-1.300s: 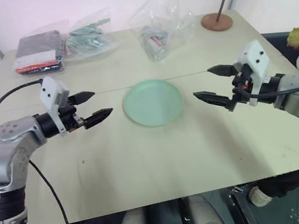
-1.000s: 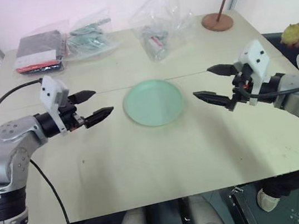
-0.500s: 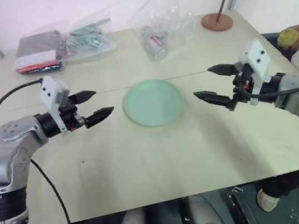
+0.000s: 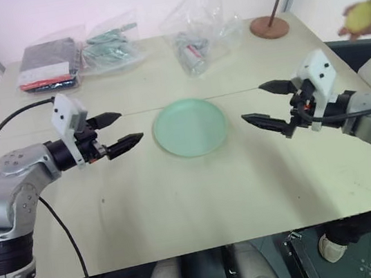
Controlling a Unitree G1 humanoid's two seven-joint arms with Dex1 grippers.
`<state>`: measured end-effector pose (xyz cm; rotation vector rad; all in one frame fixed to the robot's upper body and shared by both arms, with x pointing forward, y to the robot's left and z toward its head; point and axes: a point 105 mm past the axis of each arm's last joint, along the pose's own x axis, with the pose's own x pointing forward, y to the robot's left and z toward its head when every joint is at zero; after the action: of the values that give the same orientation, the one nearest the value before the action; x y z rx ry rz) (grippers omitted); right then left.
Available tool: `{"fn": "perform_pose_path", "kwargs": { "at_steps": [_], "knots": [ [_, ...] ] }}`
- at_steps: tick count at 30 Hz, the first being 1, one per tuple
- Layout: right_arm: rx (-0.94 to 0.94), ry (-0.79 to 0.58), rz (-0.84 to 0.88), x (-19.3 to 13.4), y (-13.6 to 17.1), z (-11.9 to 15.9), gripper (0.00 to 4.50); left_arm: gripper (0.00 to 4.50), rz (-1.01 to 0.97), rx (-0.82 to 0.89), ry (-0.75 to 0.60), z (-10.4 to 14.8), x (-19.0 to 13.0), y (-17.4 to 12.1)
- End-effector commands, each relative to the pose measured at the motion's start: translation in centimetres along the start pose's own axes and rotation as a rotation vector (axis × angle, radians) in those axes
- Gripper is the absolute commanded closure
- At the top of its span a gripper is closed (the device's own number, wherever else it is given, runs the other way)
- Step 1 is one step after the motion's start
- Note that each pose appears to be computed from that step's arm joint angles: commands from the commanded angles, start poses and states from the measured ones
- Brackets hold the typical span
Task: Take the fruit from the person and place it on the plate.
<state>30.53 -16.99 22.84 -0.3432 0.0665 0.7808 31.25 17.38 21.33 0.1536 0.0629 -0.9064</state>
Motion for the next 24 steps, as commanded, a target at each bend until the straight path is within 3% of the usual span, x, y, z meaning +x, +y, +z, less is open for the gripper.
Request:
{"fn": "perform_pose_path", "kwargs": {
  "at_steps": [1, 15, 24],
  "knots": [
    [-0.034, -0.031, -0.023, -0.8, -0.3, 1.1, 0.04, 0.00, 0.000, 0.035, -0.029, 1.0, -0.2, -0.3],
    [-0.031, -0.036, -0.024, -0.9, -0.2, 1.4, 0.04, 0.00, 0.003, 0.041, -0.031, 1.0, 0.0, 0.0],
    [-0.016, -0.148, -0.117, 1.2, -1.3, 4.1, 0.04, 0.00, 0.013, 0.047, -0.041, 1.0, 0.3, 0.1]
  ]
}}
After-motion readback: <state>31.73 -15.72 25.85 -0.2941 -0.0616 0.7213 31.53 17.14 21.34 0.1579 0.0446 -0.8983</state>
